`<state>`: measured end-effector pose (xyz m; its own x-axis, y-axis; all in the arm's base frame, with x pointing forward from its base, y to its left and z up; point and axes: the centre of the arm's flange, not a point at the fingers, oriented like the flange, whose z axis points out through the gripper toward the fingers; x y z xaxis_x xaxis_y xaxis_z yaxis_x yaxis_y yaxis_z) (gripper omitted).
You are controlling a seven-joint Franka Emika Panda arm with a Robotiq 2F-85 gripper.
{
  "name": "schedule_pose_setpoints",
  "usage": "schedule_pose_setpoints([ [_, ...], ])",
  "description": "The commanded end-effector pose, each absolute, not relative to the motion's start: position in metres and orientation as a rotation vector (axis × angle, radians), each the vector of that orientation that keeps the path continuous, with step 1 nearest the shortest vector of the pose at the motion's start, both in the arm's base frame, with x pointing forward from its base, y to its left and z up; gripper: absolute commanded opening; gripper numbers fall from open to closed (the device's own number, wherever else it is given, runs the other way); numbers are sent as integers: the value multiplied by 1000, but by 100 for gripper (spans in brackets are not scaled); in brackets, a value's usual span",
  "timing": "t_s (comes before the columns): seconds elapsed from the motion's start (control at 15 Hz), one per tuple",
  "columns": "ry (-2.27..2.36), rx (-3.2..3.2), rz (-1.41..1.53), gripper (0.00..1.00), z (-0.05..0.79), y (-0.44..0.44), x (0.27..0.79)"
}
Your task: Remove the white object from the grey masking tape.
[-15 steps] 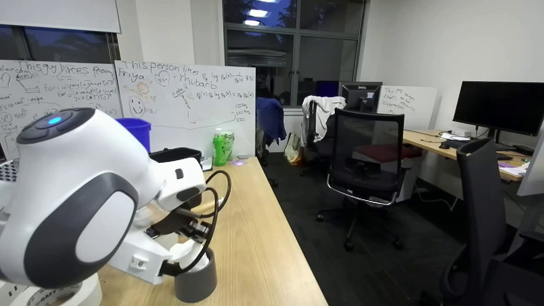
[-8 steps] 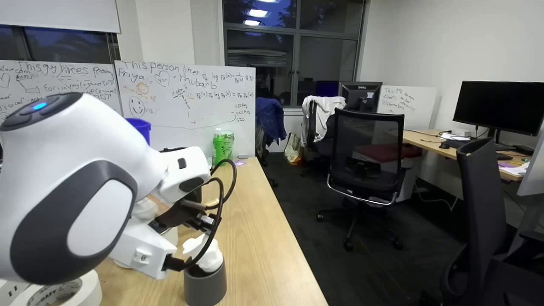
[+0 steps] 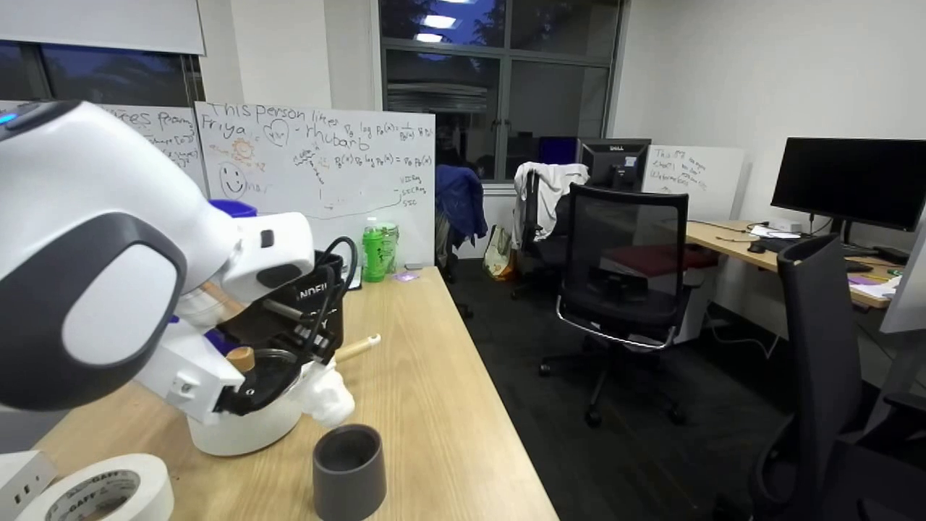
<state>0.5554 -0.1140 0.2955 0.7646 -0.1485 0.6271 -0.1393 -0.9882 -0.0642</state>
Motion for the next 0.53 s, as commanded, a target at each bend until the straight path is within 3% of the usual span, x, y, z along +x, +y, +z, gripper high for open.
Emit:
schedule_pose_setpoints([
  [0.0,288,-2919,-993,1,320,-100,539],
  [0.47,333,-2859,-900,1,332,-47,509],
])
